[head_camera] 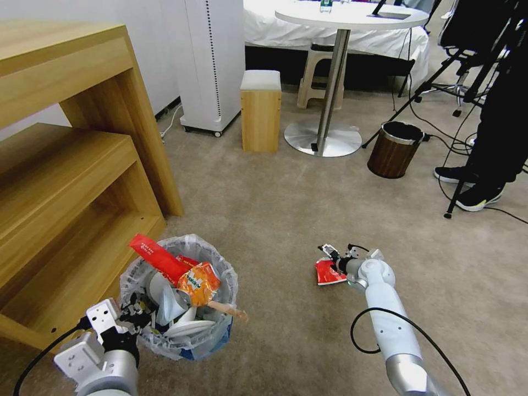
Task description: Pick up the trash bin and place the garbage on the floor into it.
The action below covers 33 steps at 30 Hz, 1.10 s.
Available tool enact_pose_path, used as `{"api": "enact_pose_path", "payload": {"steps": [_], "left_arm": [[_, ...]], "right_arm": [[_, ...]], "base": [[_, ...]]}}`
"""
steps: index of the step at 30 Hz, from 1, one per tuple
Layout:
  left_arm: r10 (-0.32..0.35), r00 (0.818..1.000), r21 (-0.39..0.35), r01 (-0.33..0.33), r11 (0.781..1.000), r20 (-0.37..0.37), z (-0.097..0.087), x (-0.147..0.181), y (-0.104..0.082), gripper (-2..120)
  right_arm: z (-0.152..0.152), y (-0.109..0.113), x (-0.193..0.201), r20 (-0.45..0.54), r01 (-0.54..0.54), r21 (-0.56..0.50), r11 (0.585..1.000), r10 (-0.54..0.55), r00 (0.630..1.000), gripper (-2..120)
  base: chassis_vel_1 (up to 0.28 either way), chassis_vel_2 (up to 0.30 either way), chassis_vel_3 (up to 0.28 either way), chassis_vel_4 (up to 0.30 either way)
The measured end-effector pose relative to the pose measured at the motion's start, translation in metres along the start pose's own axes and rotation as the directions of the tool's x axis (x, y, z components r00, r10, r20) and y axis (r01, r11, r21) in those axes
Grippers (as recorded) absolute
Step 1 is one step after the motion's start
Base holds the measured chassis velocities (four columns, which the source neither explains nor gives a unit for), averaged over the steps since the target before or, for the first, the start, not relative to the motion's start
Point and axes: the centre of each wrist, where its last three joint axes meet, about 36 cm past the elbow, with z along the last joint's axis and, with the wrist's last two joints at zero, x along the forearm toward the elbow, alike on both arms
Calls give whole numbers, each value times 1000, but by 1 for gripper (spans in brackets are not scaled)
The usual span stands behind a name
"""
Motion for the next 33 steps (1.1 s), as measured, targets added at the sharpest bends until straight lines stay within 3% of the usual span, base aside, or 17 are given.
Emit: {"api": "enact_pose_path", "payload": {"steps": [8,18,21,24,29,33], "left_arm": [[-7,1000,-4,6,1000,-8,3,2,0,1],[-13,1000,-2,13,1000,-5,4,3,1,1],[-13,1000,-1,13,1000,-4,4,3,0,1],[-13,1000,-1,13,1000,-4,4,3,0,1],[-12,1000,0,12,1000,0,3,3,0,1],[-11,1000,1,11,1000,1,3,3,0,1]], "right_arm": [[-13,-17,-1,-26,-2,-115,993,-1,1000,81],[-23,-21,0,-18,4,-151,989,-6,1000,78],[-29,-24,0,-12,5,-170,985,-7,1000,65],[-31,-25,1,-9,5,-177,984,-7,1000,60],[-36,-32,1,-1,7,-200,980,-8,1000,35],[-38,-33,1,3,8,-201,979,-7,1000,28]], "base": [[0,0,0,0],[0,0,0,0],[0,0,0,0],[0,0,0,0],[0,0,0,0],[0,0,0,0]]}}
